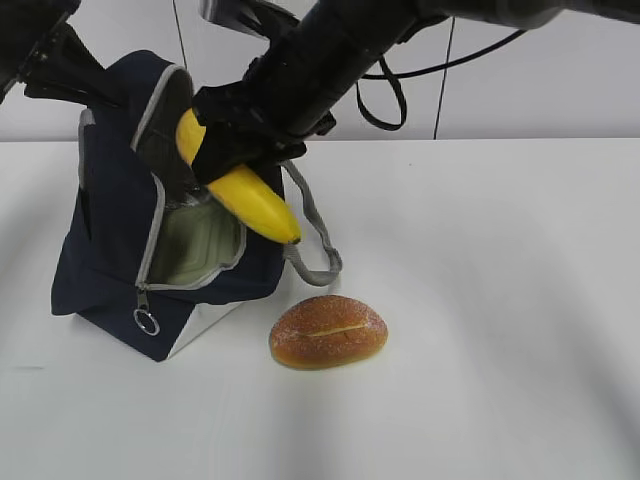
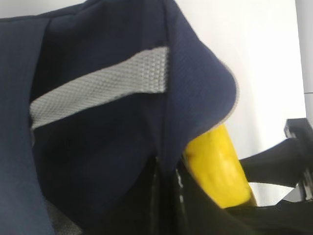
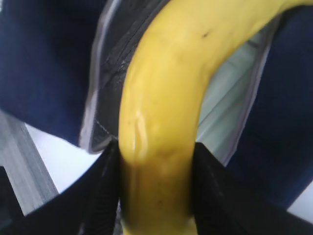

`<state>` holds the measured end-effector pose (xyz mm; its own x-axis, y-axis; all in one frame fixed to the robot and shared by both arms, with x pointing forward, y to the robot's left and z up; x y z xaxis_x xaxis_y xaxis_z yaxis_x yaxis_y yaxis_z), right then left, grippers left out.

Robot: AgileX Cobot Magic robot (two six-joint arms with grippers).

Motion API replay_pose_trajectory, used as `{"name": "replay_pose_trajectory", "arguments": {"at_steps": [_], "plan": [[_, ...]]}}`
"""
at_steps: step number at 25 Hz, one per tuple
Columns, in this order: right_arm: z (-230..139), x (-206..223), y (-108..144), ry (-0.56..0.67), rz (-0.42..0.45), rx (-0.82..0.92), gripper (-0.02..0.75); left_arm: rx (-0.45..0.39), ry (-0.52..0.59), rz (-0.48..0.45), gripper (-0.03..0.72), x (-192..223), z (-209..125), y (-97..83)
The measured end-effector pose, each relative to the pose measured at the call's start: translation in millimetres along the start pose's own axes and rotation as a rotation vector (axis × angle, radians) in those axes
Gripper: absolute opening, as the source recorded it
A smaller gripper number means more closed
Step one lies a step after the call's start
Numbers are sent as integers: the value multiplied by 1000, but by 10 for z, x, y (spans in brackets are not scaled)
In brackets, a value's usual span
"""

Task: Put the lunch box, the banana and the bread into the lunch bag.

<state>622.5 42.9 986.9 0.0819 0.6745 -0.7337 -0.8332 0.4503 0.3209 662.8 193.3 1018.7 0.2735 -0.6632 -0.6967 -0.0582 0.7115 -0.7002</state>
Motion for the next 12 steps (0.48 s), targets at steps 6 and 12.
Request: {"name": "replay_pose_trajectory", "arguments": {"at_steps": [6, 12], "plan": [[186, 156, 71, -96, 2, 48, 327, -1, 0, -2, -16, 0, 0, -4], [226, 378, 102, -128, 15, 80, 327, -1, 0, -2, -16, 0, 0, -4]]}}
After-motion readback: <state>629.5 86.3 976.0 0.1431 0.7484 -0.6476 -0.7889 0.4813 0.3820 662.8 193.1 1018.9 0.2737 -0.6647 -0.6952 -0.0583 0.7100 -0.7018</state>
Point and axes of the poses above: a point on each arm's last joint axis where the gripper is mounted, x pointing out along that axis toward the gripper, y along the wrist's bending axis when the last joint is at zero, z = x × y, the point moved 9 cm from there along x, pointing out along that axis toward the gripper, and after that the axes turned 12 degrees about -x, right-handed, at the moved point
